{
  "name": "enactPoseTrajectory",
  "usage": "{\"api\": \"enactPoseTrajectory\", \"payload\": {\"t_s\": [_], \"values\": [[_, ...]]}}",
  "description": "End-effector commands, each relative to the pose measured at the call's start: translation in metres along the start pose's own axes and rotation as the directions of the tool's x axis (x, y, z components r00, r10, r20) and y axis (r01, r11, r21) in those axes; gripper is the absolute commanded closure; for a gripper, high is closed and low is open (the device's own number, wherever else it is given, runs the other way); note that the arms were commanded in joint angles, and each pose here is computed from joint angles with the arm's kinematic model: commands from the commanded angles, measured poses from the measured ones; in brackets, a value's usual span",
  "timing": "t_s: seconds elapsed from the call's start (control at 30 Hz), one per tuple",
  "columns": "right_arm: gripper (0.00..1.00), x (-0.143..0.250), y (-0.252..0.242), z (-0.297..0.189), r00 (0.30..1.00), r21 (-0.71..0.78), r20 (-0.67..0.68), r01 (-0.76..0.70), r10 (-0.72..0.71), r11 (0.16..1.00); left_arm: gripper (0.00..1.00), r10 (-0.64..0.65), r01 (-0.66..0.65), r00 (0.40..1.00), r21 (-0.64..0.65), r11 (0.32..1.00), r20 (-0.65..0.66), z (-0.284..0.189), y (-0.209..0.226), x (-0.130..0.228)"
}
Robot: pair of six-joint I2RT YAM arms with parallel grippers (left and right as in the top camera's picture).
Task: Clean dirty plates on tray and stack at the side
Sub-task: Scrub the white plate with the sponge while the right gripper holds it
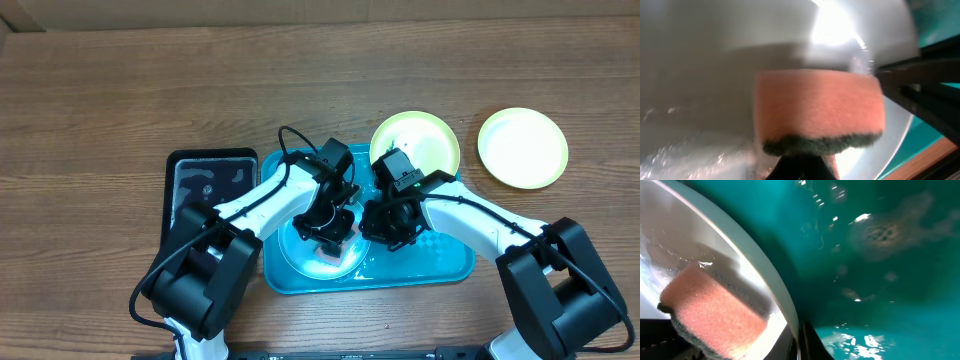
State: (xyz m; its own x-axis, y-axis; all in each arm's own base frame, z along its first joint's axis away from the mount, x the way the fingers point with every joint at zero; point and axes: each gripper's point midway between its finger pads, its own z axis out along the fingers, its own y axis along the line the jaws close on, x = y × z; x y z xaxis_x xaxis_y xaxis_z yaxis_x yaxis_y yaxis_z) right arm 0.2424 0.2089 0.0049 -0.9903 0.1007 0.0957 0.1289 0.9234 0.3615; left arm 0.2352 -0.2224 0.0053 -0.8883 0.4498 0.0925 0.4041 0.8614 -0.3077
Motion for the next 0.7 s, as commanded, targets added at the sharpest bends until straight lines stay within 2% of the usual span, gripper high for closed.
{"api": "enactPoseTrajectory", "payload": {"t_s": [0.0, 0.23, 0.5, 0.57, 0.67], "values": [[0.96, -0.013, -0.009, -0.001, 0.999, 0.036, 0.043, -0.023, 0.022, 0.999, 0.96, -0.205, 0.175, 0.975, -0.28, 0.944, -0.082, 0.013, 0.066, 0.032], [0.96, -0.013, -0.01, -0.001, 0.999, 0.038, 0.041, -0.024, 0.022, 0.999, 0.96, -0.416, 0.388, 0.908, -0.471, 0.792, 0.048, -0.004, 0.109, 0.038], [0.96, -0.013, -0.01, -0.001, 0.999, 0.038, 0.041, -0.024, 0.022, 0.999, 0.96, -0.522, 0.539, 0.831, -0.515, 0.667, 0.194, -0.013, 0.128, 0.033], [0.96, -0.013, -0.01, -0.001, 0.999, 0.038, 0.041, -0.024, 0.022, 0.999, 0.96, -0.57, 0.611, 0.779, -0.518, 0.598, 0.262, -0.017, 0.134, 0.033], [0.96, -0.013, -0.01, -0.001, 0.999, 0.038, 0.041, -0.023, 0.022, 0.999, 0.96, -0.613, 0.664, 0.734, -0.501, 0.555, 0.294, -0.017, 0.134, 0.035]]}}
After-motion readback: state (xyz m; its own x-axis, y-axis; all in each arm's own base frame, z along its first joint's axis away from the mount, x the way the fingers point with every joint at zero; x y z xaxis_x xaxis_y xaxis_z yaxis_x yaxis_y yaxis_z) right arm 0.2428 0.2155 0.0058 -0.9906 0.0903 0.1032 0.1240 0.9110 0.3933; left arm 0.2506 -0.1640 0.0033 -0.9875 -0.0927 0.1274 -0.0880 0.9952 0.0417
